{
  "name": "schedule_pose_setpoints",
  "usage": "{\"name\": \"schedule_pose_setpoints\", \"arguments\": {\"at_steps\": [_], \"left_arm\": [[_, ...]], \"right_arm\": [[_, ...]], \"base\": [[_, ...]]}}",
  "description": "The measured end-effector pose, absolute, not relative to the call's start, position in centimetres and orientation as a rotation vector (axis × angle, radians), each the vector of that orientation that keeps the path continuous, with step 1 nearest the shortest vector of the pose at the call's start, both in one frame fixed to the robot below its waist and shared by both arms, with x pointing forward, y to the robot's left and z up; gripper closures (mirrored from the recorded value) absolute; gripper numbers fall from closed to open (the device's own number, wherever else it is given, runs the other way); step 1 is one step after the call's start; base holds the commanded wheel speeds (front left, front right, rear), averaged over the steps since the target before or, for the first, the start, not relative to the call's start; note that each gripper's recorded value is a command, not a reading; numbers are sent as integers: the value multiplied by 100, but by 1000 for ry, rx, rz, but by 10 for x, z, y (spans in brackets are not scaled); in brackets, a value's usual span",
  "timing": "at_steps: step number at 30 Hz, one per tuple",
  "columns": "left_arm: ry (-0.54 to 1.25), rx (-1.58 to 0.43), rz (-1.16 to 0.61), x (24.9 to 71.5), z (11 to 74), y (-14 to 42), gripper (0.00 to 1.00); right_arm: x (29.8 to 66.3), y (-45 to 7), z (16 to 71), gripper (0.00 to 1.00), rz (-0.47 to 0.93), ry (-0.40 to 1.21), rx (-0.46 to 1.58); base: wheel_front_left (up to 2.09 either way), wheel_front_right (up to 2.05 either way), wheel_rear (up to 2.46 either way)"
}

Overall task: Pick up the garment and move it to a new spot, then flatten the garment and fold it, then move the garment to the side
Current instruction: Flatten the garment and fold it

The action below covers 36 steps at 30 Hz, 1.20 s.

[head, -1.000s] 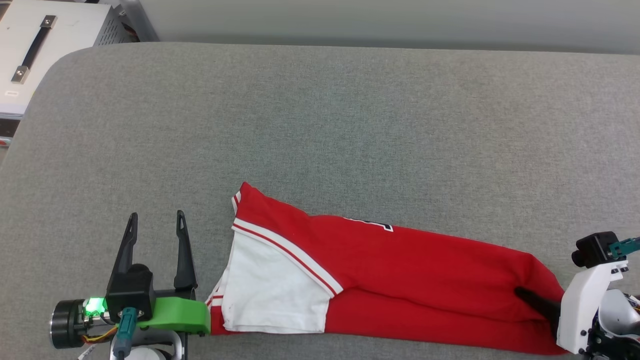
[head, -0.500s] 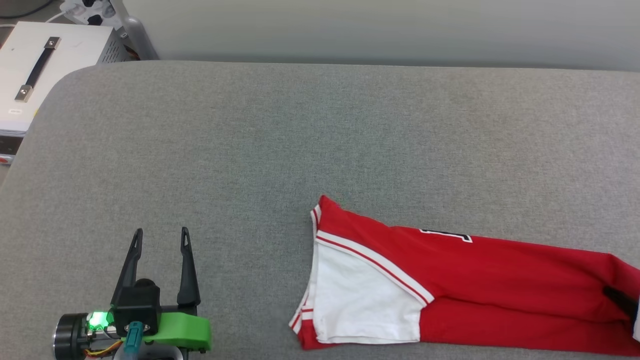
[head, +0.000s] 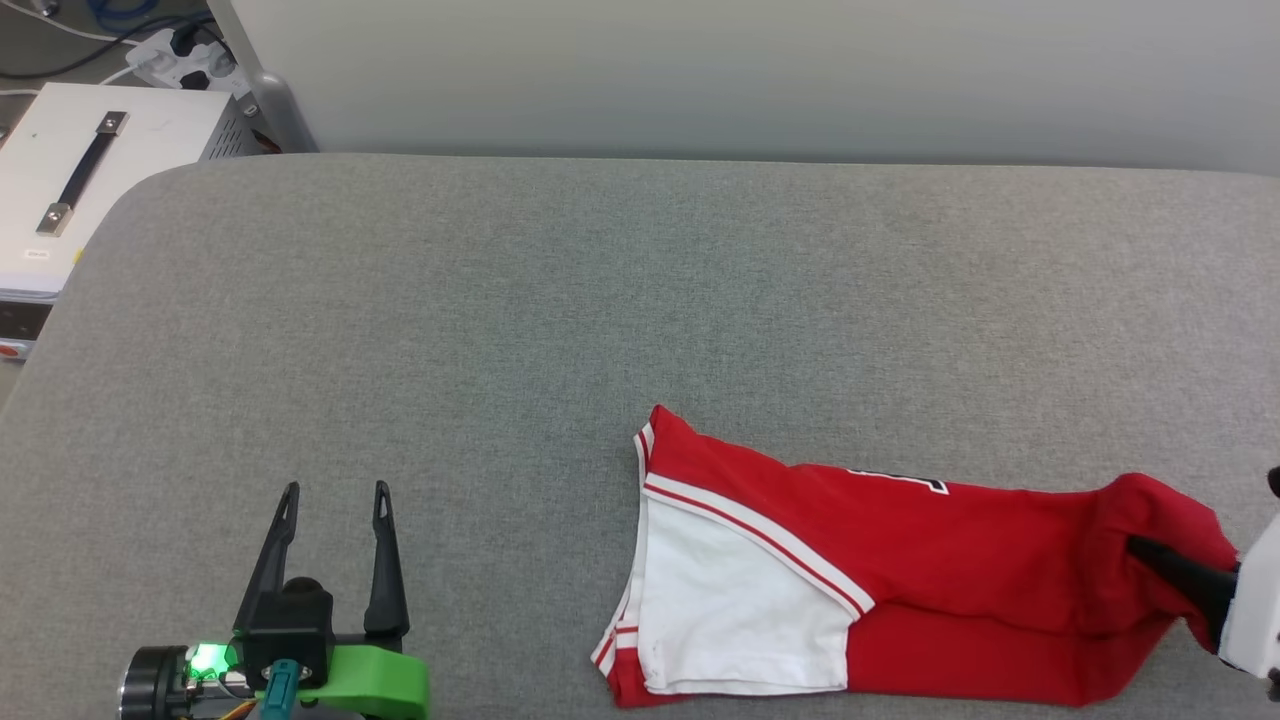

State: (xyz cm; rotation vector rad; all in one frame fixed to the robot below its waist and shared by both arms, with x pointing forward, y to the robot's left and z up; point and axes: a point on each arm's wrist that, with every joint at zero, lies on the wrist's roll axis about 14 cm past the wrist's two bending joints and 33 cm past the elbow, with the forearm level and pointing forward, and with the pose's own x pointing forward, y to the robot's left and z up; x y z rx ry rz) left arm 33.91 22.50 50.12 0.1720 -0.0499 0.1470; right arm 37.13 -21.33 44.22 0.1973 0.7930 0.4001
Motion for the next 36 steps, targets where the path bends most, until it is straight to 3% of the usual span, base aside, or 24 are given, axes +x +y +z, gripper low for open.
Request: {"name": "schedule_pose_setpoints", "arguments": {"at_steps": [16,29,36], "left_arm": [[-6,174,155,334,489,226,0],[7,183,177,344,486,231,0],[17,183,181,344,483,231,0]], "right_arm": [[361,-57,466,100,856,808,209],[384,31,441,100,998,826,91],[386,34,414,100,987,860,-12]], "base": [[0,0,0],[0,0,0],[0,0,0]]}}
